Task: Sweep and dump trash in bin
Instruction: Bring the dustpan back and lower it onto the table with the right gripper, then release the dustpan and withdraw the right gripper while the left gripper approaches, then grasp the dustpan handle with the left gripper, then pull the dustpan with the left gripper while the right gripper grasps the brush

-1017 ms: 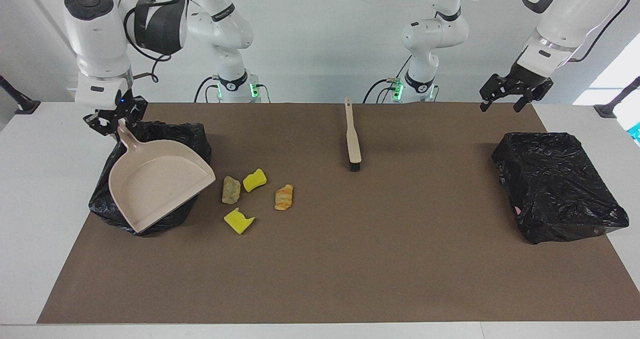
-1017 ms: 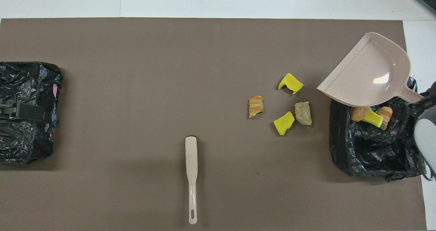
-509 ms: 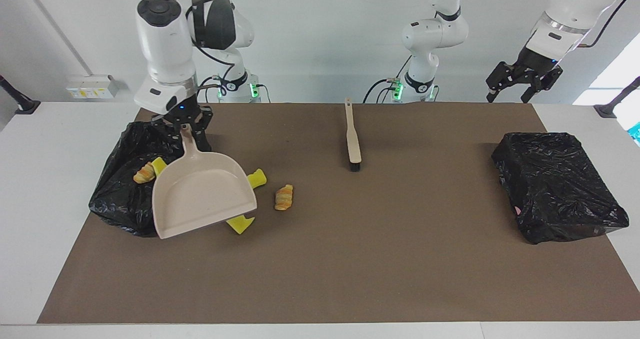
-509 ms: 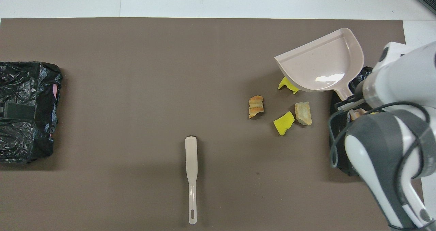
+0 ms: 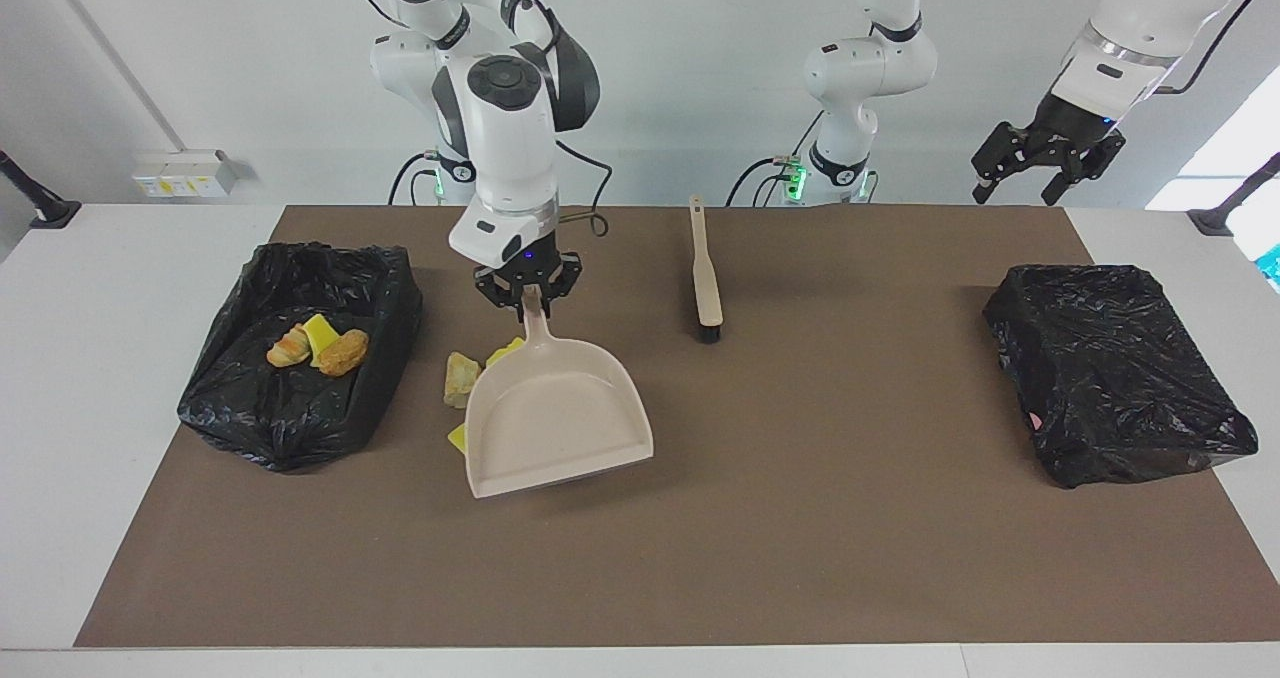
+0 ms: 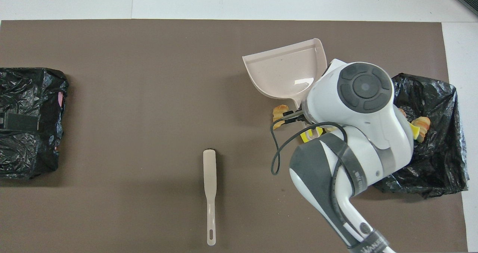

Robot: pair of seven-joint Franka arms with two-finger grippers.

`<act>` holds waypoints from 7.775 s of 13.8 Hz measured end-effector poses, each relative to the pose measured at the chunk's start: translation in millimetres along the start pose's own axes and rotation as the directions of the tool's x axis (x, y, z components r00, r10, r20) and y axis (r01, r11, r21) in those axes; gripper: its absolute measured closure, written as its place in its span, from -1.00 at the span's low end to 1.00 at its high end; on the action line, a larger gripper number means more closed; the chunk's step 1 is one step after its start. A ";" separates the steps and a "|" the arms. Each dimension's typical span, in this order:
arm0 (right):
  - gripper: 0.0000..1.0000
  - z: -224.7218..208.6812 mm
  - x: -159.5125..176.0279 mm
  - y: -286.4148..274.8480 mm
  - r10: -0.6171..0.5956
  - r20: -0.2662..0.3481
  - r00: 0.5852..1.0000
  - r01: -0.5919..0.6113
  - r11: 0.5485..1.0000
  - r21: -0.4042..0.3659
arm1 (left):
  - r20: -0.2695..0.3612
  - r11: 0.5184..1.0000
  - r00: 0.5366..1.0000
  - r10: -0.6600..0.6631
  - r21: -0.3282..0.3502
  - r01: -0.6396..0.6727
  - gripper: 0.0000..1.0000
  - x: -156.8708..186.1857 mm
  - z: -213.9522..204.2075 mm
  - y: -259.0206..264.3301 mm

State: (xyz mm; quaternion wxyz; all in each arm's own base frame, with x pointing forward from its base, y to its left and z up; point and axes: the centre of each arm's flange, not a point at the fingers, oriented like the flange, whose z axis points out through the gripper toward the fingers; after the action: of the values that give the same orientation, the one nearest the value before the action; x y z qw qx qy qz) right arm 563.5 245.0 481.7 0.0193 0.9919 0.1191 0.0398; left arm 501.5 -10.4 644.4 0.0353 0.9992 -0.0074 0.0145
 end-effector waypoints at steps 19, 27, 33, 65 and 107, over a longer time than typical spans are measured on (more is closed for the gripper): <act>-0.19 115.4 49.5 -194.5 0.178 -0.056 0.982 -0.177 0.984 0.021 | 0.059 1.000 0.998 -0.001 0.029 0.000 -1.00 -7.5 3.9 -2.6; -1.00 -15.0 62.0 -81.1 0.133 -0.109 0.985 -0.139 0.989 -0.048 | 0.008 0.999 1.000 0.003 0.033 -0.003 -1.00 -2.0 -1.1 -1.3; -1.00 -69.2 52.4 40.5 0.031 -0.032 0.999 -0.032 0.998 -0.059 | 0.008 0.999 1.000 -0.001 0.033 0.001 -1.00 -2.0 -1.3 -3.7; -1.00 -144.5 -44.9 249.4 0.325 0.066 0.943 -0.327 0.945 0.015 | 0.046 0.997 0.996 0.072 -0.042 -0.070 -1.00 23.8 332.1 354.4; -1.00 30.6 -151.2 -222.5 0.326 0.149 0.934 -0.338 0.939 0.066 | 0.133 0.525 0.518 0.845 -0.017 -0.851 0.35 89.0 225.0 12.3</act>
State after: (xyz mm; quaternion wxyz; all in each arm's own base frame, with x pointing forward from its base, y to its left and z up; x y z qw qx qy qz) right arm 367.4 424.1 429.3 -0.0246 0.9980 -0.0500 -0.0306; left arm 596.7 -39.9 423.5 -0.0018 0.8685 -0.4947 -0.0322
